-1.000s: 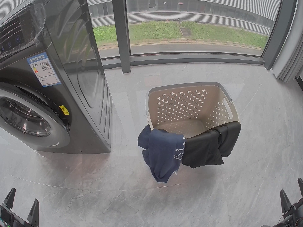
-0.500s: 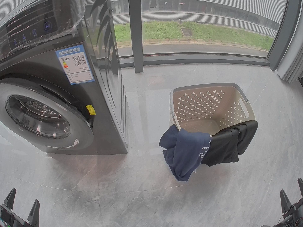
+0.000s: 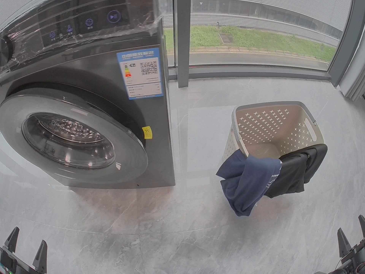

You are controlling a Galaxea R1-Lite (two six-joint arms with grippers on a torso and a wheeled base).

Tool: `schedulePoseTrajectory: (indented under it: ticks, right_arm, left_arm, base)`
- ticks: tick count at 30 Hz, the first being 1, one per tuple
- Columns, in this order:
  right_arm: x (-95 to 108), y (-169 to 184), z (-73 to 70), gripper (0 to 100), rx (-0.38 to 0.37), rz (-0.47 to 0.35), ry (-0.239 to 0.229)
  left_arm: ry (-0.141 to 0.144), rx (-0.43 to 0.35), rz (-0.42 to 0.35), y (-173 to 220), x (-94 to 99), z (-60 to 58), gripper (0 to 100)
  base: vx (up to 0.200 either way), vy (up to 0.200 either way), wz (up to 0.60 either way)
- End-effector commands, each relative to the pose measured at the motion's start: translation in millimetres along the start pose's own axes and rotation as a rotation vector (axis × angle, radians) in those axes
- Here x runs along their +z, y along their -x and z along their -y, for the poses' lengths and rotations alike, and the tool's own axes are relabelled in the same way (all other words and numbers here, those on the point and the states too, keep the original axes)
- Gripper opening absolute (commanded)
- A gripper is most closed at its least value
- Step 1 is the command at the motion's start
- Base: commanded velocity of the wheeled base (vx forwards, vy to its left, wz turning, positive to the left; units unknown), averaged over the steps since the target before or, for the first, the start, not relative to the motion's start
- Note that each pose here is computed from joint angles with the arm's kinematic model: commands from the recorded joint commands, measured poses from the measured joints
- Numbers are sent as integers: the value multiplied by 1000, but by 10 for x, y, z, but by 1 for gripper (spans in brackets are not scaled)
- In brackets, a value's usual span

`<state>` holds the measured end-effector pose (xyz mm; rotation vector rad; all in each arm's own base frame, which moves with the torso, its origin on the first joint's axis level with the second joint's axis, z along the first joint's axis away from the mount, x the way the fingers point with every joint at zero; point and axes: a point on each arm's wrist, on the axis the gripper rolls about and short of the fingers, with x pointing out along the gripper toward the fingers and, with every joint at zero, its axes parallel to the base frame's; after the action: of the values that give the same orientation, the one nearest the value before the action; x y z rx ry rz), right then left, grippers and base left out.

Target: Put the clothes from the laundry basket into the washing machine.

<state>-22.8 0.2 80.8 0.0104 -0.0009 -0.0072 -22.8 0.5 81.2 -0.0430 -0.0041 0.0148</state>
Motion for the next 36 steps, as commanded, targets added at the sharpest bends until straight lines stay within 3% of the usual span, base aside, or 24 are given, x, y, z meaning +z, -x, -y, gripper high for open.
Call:
schedulePoseTrajectory:
  ticks: [1, 10, 17, 22, 25, 36]
  right_arm:
    - [-53, 0, 1, 100, 1, -1, 0]
    - [-53, 0, 1, 100, 1, -1, 0]
    - [-53, 0, 0, 100, 0, -1, 1]
    - [-54, 0, 0, 100, 3, -2, 3]
    - [-53, 0, 0, 100, 3, -1, 3]
    - [-54, 0, 1, 100, -10, -2, 1]
  left_arm:
    - [0, -1, 1, 1, -48, -2, 100]
    - [5, 0, -1, 0, -52, -2, 100]
    - [-9, -1, 1, 0, -50, -2, 100]
    - [-9, -1, -1, 0, -52, -2, 100]
    - [-26, -3, -1, 0, -52, -2, 100]
    - [-18, -15, -1, 1, -49, 1, 100]
  base:
    - [0, 200, 0]
    - [0, 200, 0]
    - [0, 200, 0]
    - [0, 0, 0]
    - [0, 0, 0]
    - [0, 0, 109]
